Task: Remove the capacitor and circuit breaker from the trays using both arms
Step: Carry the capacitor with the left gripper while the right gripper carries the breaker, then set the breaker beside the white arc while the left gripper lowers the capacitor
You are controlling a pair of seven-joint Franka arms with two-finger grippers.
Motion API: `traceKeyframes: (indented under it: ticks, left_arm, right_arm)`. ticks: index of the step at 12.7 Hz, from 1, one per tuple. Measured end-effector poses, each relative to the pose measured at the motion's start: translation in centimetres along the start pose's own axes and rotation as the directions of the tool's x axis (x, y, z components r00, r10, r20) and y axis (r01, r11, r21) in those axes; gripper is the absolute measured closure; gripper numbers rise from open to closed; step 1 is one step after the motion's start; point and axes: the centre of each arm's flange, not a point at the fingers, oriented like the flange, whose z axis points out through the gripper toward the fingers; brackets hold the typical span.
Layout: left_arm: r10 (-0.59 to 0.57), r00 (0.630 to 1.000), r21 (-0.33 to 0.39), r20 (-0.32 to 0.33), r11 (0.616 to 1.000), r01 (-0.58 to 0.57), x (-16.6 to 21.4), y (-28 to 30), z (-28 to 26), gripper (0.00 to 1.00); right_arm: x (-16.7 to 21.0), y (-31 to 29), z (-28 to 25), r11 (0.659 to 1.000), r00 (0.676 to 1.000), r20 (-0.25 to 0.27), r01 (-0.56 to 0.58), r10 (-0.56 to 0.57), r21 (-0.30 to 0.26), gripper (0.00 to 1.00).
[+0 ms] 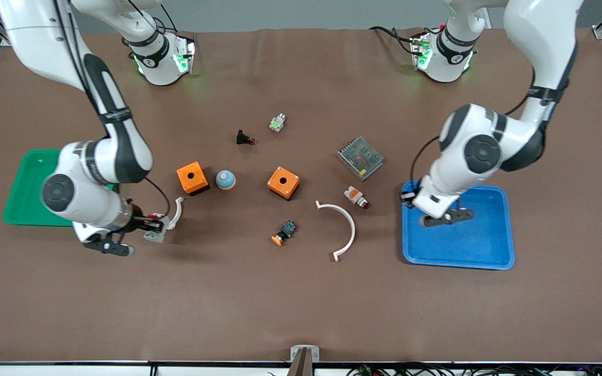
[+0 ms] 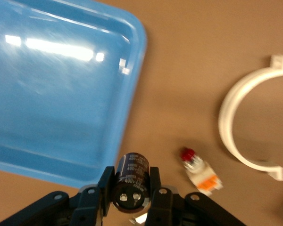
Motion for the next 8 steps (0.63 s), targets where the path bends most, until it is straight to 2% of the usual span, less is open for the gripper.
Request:
traceKeyframes:
  ticks: [3, 6, 8]
  left_arm:
    - [-0.087, 0.996, 0.026, -0.003, 0.996, 0.087, -6.6, 7.9, 1.2, 0.66]
    - [-0.169, 0.986, 0.034, 0.014, 0.985, 0.168, -12.4, 13.3, 3.7, 0.66]
    - [-0.233, 0.972, 0.020, 0.030, 0.972, 0.232, -16.0, 16.4, 6.5, 0.66]
  right_arm:
    - [-0.6, -3.4, 4.1, 0.999, 0.999, -0.008, -0.037, 0.037, -0.006, 0.60]
    - [0.1, -4.5, 3.8, 0.999, 0.998, -0.017, -0.054, 0.054, -0.002, 0.60]
    - [0.9, -4.6, 2.3, 0.998, 0.998, -0.011, -0.061, 0.061, -0.006, 0.38]
